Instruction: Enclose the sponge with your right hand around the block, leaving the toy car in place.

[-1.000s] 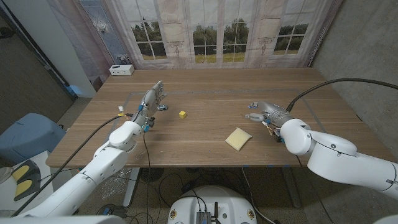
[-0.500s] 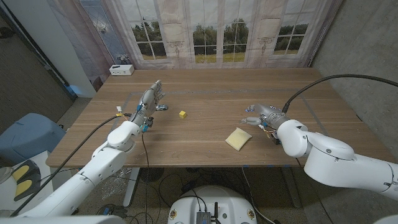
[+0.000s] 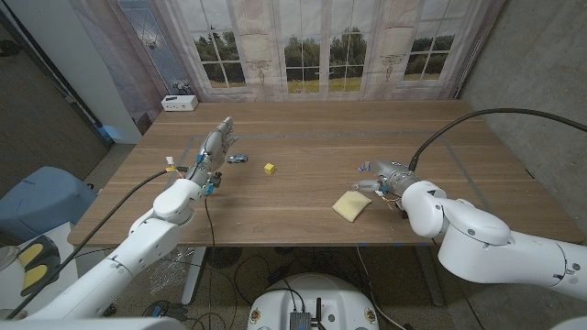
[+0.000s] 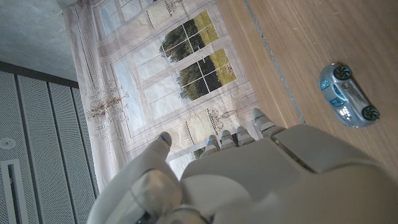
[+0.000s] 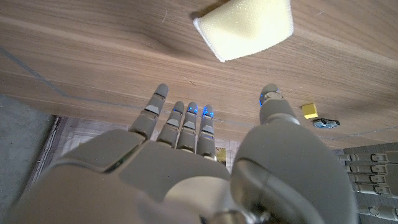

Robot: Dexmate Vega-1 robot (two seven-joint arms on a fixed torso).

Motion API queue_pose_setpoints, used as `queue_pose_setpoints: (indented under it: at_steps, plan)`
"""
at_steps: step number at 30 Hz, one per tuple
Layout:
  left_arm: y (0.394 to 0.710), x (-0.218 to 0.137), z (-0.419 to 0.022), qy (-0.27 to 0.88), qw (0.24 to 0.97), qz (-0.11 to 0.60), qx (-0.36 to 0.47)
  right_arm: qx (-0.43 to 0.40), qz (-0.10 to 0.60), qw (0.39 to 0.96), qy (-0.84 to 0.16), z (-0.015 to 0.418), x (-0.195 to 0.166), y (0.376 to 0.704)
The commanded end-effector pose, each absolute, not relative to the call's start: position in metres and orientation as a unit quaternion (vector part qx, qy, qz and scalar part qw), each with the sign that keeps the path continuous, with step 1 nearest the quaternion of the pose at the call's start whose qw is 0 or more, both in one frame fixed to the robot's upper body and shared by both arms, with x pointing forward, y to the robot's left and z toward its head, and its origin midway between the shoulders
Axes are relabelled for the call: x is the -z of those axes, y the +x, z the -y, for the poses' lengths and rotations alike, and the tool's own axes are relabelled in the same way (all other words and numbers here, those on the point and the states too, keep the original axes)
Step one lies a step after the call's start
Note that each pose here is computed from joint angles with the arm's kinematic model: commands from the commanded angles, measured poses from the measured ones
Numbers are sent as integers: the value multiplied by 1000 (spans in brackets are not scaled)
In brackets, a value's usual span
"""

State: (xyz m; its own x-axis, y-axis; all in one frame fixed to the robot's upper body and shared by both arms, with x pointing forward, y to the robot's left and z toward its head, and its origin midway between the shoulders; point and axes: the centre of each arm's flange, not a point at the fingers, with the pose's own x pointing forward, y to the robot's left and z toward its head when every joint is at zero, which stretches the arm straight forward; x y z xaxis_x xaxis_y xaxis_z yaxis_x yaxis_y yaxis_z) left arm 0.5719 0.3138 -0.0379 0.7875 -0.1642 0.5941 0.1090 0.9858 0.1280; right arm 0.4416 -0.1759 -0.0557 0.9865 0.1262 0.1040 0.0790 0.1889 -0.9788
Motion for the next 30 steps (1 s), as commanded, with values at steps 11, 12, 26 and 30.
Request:
queue_pose_setpoints:
  at_steps: [11,12,26,30]
  plan:
    - [559,41,-334,50,946,318,50,-29,48,754,-654,149,81,448]
    - [559,41,-335,51,945,318,49,-30,44,754,-654,148,81,449]
    - [556,40,-343,51,944,324,47,-49,3,741,-669,140,91,456]
    - [557,40,-343,51,943,326,49,-41,-22,738,-673,138,93,458]
